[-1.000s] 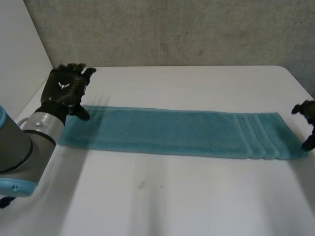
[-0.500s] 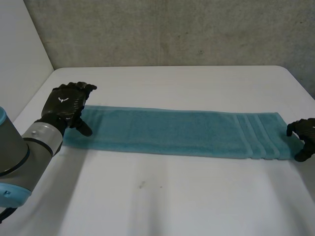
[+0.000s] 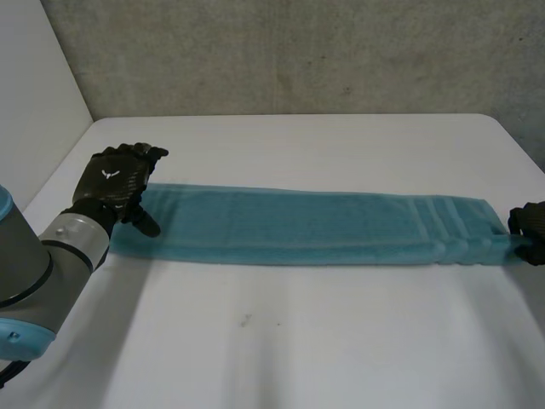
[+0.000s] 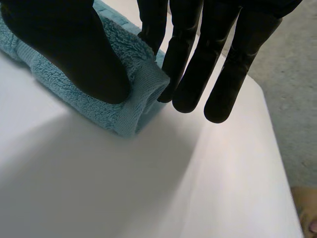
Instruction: Fold the laundry
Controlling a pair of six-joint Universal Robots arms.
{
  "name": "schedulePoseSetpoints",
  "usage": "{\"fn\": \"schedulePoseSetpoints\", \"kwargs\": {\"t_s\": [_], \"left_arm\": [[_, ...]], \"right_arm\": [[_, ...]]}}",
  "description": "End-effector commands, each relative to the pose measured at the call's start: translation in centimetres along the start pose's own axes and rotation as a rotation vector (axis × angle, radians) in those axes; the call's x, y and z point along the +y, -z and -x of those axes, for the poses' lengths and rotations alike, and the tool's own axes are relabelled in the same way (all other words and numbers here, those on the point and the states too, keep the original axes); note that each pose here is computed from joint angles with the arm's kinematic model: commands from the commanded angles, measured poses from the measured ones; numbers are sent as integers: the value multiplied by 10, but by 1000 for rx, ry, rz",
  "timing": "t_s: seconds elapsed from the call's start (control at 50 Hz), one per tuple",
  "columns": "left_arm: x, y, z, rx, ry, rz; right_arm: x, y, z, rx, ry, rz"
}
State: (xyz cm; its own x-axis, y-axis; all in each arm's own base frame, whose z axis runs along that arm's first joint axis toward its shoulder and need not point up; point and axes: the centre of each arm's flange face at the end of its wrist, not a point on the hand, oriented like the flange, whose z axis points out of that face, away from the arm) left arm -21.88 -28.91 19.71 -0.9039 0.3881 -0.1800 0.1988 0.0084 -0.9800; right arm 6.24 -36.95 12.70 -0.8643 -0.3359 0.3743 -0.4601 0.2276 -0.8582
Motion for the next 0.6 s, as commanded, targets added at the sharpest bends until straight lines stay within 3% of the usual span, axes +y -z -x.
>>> {"fn": "schedulePoseSetpoints", "kwargs": {"t_s": [0.02,0.06,0.16,0.34,0.4,0.44,0.5,0.54,0.56,0.6], "left_arm": [[0,1,0,0,0,2],[0,1,0,0,-1,2],[0,1,1,-4,-1,1],[0,1,2,-7,-1,1],[0,1,3,-9,-1,2],[-1,1,3,-9,-3,-1],[0,1,4,-12,-2,2],[0,1,5,-15,-2,3],[0,1,5,-15,-2,3],[0,0,6,-18,-2,3]], "right_arm": [[2,-6,-42,173,17,25],[6,-5,-83,318,25,59],[5,-3,-132,477,96,94],[-22,-8,-130,476,188,55],[-60,-16,-93,406,197,-49],[-104,-17,-42,309,218,-173],[-123,-16,-15,252,227,-230],[-158,-8,47,126,258,-347],[-159,-8,47,126,259,-347],[-194,11,116,-8,294,-480]]}}
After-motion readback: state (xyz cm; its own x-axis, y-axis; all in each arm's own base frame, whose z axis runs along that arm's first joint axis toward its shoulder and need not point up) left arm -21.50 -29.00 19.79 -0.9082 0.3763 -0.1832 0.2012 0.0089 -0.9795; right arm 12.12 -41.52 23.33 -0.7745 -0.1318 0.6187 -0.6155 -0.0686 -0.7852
